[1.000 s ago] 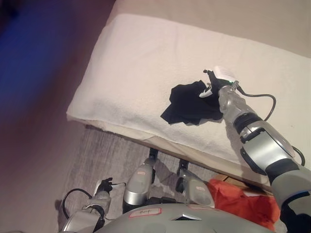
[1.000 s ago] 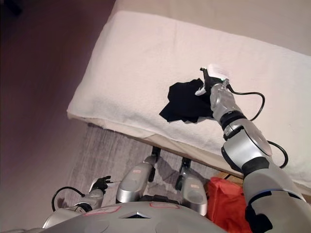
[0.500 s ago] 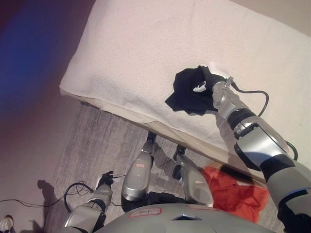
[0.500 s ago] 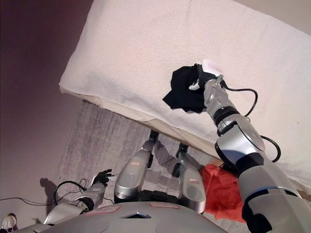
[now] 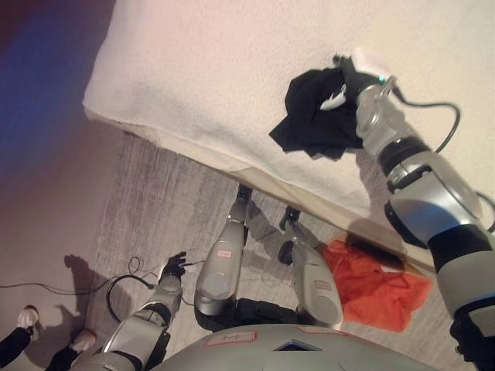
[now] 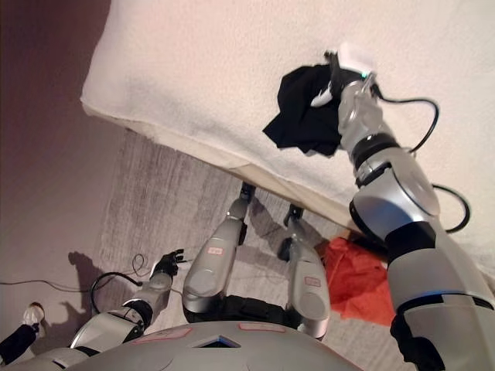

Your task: Put the clothes on the bed into the basket.

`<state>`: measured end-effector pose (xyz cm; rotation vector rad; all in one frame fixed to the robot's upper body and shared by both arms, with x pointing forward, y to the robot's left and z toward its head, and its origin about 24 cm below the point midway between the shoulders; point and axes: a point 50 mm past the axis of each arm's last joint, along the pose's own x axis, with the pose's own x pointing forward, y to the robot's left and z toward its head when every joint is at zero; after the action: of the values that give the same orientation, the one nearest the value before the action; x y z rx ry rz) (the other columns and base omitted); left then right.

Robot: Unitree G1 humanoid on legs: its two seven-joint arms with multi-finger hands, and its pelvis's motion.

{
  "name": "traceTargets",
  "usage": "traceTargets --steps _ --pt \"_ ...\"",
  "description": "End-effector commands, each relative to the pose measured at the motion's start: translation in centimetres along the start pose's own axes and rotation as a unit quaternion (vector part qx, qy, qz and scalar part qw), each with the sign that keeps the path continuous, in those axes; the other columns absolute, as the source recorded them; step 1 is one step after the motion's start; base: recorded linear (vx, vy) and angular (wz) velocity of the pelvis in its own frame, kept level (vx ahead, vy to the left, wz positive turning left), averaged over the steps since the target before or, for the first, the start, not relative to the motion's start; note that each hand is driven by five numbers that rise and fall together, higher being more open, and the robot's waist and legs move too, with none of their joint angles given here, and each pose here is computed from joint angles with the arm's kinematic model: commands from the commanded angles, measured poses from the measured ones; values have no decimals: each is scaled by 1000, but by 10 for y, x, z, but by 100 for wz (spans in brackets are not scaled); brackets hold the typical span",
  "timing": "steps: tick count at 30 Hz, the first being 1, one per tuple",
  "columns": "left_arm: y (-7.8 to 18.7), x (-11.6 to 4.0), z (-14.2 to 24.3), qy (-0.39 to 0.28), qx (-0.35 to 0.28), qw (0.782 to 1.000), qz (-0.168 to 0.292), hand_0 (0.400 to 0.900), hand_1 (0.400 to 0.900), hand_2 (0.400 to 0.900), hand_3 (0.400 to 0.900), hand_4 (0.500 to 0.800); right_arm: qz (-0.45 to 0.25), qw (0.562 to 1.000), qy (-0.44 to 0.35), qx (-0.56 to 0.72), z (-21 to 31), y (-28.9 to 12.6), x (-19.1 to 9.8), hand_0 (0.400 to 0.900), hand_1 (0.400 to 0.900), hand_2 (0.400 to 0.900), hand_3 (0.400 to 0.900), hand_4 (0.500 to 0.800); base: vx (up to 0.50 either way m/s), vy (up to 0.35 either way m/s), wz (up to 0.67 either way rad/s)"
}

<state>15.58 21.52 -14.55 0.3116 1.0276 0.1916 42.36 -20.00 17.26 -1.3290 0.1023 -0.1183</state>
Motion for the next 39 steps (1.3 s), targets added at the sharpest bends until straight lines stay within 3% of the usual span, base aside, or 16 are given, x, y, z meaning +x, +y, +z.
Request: traceTargets --steps 1,6,7,9,10,30,39 --pt "19 -2 -26 44 -2 999 31 900 900 900 900 800 -8 1000 6 -23 -4 -18 3 900 900 900 900 800 -57 26 -1" --pt "14 -1 -16 26 -13 999 23 900 900 900 900 800 -29 999 1 -13 -1 -35 5 900 900 900 900 800 -55 29 6" --pt "12 -1 -13 21 -16 999 20 900 900 900 900 800 -37 999 3 3 -4 -40 5 720 720 720 720 692 -40 16 15" --pt "10 -1 -10 15 -15 1000 16 900 900 900 900 800 -40 999 4 15 -6 -43 5 555 555 555 555 593 -32 10 20" --pt "9 -1 -9 13 -14 1000 13 900 900 900 900 800 -40 999 2 27 -5 -44 5 400 400 400 400 500 -8 -8 17" --pt "17 -1 -21 35 -6 999 21 900 900 900 900 800 -42 996 18 74 -11 -39 4 400 400 400 400 500 9 0 0" --pt "26 -3 -35 69 -2 997 34 900 900 900 900 800 -24 995 50 85 -40 -17 -1 400 400 400 400 500 77 11 -25"
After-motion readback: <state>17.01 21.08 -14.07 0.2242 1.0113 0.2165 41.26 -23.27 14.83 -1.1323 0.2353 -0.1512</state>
